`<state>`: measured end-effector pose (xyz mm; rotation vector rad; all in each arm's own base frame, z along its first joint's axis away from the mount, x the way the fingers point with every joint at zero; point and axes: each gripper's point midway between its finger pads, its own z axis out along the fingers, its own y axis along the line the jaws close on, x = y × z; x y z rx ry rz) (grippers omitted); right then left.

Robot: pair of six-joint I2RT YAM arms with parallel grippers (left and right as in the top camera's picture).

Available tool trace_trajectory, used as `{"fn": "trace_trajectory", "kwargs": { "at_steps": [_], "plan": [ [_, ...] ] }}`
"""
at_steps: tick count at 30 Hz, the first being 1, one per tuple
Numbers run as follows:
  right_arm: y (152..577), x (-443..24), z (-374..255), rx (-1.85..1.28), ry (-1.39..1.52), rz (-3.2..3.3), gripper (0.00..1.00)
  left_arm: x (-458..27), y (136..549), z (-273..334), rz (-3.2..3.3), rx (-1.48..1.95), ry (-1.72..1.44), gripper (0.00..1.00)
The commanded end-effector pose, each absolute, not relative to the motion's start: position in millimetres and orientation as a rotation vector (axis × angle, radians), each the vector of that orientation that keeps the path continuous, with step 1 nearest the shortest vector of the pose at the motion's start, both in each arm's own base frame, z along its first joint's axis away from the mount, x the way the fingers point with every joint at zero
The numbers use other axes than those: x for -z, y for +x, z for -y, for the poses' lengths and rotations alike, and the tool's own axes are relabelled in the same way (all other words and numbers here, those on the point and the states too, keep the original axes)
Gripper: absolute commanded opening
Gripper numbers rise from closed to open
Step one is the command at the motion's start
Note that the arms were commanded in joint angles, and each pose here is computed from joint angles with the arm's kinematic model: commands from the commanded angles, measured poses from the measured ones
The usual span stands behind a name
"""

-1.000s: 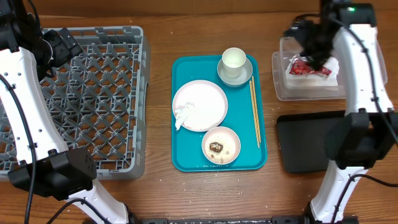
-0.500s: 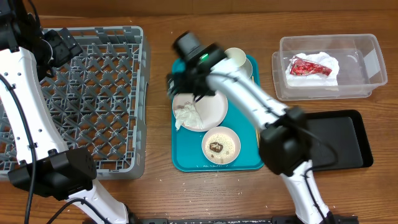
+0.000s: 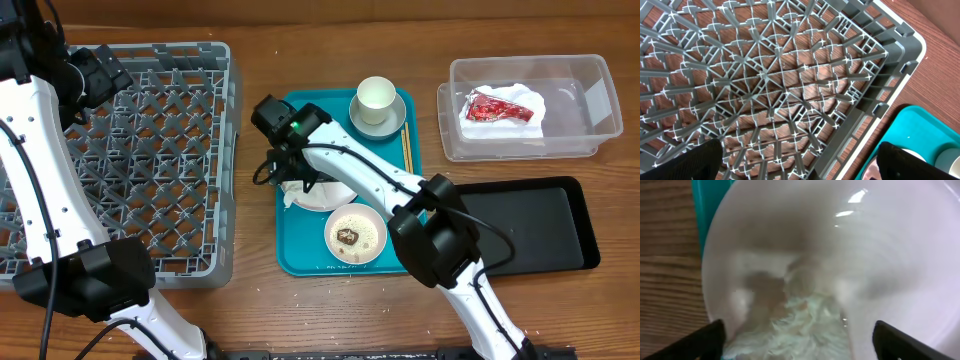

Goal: Sort waste into correct bins and load items into the dishwasher
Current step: 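Grasp the remaining tissue scrap on the plate and drop it in the bin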

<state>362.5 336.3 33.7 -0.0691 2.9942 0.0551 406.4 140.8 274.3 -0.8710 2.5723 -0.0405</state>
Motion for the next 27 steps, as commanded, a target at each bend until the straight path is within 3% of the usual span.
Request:
{"fn": "trace_trajectory", "kwargs": {
  "at_steps": [1, 3, 6, 7, 8, 9, 15, 21, 24, 26, 27],
  "plan": [
    [356.6, -20.0, -336.8, -0.114, -0.002, -3.041, 0.80, -279.1, 409.4, -138.7, -2.554, 0.050, -0.869, 1.00],
    [354.0, -17.1, -337.5, -0.123, -0.004, -3.053, 0.68, -279.1, 409.3, -138.9, -2.554, 0.050, -0.870, 1.00],
    [356.2, -19.7, -337.7, -0.122, -0.003, -3.043, 0.27, -279.1, 409.4, -138.7, -2.554, 0.051, -0.869, 1.00],
    [357.5, -22.8, -337.8, -0.124, -0.001, -3.041, 0.20, -279.1, 409.4, -138.7, -2.554, 0.050, -0.869, 1.00],
    [359.9, -27.4, -336.4, -0.124, 0.007, -3.039, 0.06, -278.6, 409.5, -138.8, -2.556, 0.050, -0.870, 1.00],
    [364.7, -35.5, -334.0, -0.122, 0.020, -3.032, 0.04, -278.6, 409.5, -138.8, -2.556, 0.050, -0.870, 1.00],
    [421.3, -121.1, -289.7, -0.065, 0.181, -2.863, 0.04, -278.1, 409.8, -138.5, -2.557, 0.051, -0.869, 1.00],
    [492.1, -225.4, -165.9, -0.061, 0.706, -2.530, 0.04, -278.2, 410.2, -137.5, -2.558, 0.052, -0.866, 1.00],
    [506.6, -234.5, -92.7, -0.043, 0.983, -2.427, 0.04, -278.2, 410.5, -136.8, -2.559, 0.052, -0.863, 1.00],
    [510.5, -228.5, -41.1, 0.005, 1.130, -2.385, 0.09, -278.2, 410.5, -136.5, -2.559, 0.052, -0.863, 1.00],
    [511.2, -219.3, -3.6, 0.049, 1.222, -2.365, 0.24, -278.2, 410.4, -136.6, -2.559, 0.053, -0.863, 1.00]
  ]
}}
